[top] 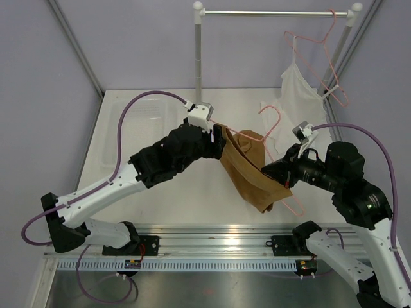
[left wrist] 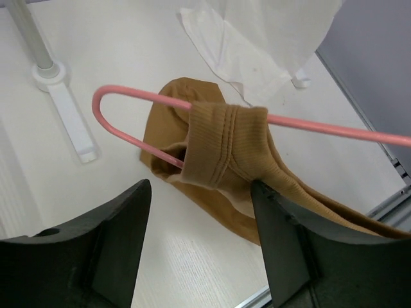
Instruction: Remove the tank top from the hanger
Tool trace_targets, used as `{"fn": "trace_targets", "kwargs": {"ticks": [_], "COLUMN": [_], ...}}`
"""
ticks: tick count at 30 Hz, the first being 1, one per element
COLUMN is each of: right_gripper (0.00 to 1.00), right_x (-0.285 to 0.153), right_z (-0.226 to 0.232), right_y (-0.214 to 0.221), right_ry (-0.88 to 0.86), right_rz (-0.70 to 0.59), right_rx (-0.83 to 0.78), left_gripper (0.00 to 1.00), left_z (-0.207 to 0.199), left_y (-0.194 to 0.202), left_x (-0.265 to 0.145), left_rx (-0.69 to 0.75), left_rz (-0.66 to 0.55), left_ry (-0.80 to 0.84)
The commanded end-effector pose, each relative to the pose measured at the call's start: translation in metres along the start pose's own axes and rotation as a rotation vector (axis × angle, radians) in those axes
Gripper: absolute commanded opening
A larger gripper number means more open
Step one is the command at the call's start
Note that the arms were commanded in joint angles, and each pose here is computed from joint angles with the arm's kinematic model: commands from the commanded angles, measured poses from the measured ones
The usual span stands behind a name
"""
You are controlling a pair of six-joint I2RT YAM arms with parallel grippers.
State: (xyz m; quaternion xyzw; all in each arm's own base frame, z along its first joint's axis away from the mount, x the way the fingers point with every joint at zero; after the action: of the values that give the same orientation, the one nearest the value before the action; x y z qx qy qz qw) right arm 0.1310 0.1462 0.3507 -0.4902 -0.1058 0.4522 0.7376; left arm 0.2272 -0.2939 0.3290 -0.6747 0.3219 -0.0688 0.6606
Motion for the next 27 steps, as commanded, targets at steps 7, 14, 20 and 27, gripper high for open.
{"fn": "trace_targets", "kwargs": {"ticks": [7, 14, 20, 27], "right_gripper": [0.00, 0.00, 0.00, 0.00], "right_x": [0.008, 0.010, 0.009, 0.012], "right_z": [0.004, 0.008, 0.011, 0.010], "right_y": [-0.002, -0.003, -0.004, -0.005], "right_ry": [-0.053, -0.086, -0.103, -0.106], "right_rz": [-0.010, -0.012, -0.017, -0.012], "right_rx": [-0.008, -0.011, -0.018, -0.019], "left_gripper": [0.77, 0.63, 0.50, 0.46], "left_z": [-0.009, 0.000, 0.003, 0.001], "left_y": [-0.037, -0.036, -0.027, -0.032], "left_x": [-0.017, -0.010, 0.004, 0.002], "left_rx": [-0.035, -0.040, -0.014, -0.021], "left_rz": [-0.149, -0.149, -0.107, -0.134], "left_ry": [0.079, -0.003, -0.056, -0.033]}}
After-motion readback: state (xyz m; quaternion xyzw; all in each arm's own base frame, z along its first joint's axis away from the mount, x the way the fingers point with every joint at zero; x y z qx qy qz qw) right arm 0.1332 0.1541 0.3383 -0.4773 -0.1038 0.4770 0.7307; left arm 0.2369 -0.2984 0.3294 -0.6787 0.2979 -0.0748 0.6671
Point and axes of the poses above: each gripper's point midway between its finger pads, its own x axis out along the fingers, its own z axis along the line the jaws close on, y = z × x, the point moved 3 cm from there along -x, back along the fingers, and after that the axes turned 8 degrees about x, right-handed, at the moved point
